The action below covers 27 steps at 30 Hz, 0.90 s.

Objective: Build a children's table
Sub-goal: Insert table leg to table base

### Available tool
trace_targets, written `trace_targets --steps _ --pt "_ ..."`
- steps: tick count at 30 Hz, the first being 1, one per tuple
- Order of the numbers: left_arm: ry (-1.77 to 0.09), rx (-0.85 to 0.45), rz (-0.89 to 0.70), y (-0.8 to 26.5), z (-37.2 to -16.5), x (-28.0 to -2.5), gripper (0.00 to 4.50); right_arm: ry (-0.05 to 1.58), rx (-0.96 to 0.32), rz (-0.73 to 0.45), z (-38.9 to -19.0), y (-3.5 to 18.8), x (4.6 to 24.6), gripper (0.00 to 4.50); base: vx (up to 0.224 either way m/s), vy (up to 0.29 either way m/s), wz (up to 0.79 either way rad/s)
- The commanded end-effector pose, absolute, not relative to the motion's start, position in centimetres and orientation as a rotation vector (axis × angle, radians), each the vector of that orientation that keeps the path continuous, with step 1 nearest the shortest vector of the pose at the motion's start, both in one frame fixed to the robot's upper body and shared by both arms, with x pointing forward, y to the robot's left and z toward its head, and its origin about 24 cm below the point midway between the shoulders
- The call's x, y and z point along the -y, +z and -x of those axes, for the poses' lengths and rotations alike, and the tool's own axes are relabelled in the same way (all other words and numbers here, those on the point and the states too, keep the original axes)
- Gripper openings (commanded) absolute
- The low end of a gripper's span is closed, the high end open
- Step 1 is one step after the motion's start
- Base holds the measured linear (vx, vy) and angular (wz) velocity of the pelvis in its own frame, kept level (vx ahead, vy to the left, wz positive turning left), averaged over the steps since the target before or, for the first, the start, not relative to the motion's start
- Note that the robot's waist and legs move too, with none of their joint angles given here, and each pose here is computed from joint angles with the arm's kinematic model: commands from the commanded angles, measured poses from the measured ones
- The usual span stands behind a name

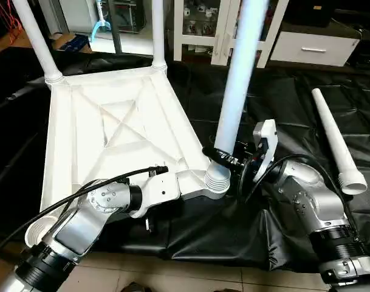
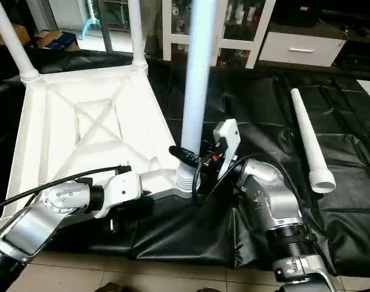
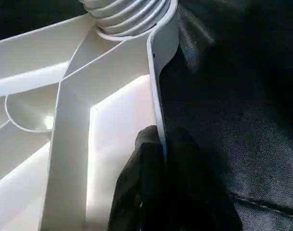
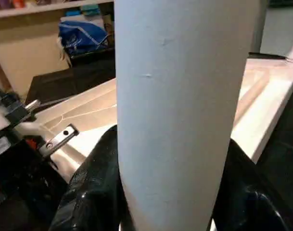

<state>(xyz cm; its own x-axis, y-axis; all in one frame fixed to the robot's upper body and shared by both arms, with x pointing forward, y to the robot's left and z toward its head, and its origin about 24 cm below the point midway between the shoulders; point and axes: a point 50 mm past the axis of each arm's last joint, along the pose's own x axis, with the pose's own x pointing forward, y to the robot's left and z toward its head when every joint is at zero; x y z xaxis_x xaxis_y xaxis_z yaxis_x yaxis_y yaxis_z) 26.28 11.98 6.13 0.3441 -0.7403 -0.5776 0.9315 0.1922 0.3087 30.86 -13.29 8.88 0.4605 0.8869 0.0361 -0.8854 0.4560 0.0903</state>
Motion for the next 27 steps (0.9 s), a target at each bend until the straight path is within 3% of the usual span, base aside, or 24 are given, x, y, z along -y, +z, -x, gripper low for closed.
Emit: trace_targets --steps 1,15,22,27 --pt "-1.269 -0.317 -0.670 5.4 -25.4 -10.9 0.00 1.135 -0.065 -0.033 -30.5 8.1 12.8 1.81 0.000 0.000 0.00" --pt "-1.278 -0.326 -0.669 5.3 -25.2 -10.9 0.00 1.225 -0.097 0.014 -29.8 6.8 11.2 1.81 0.000 0.000 0.00" --pt "-1.281 -0.331 -0.669 5.3 -25.1 -11.0 0.00 1.141 -0.078 -0.073 -31.0 7.0 10.8 1.81 0.000 0.000 0.00" --pt "-1.279 -0.333 -0.670 5.3 -25.1 -11.1 0.00 1.045 -0.113 -0.131 -31.7 6.4 11.8 1.81 0.000 0.000 0.00"
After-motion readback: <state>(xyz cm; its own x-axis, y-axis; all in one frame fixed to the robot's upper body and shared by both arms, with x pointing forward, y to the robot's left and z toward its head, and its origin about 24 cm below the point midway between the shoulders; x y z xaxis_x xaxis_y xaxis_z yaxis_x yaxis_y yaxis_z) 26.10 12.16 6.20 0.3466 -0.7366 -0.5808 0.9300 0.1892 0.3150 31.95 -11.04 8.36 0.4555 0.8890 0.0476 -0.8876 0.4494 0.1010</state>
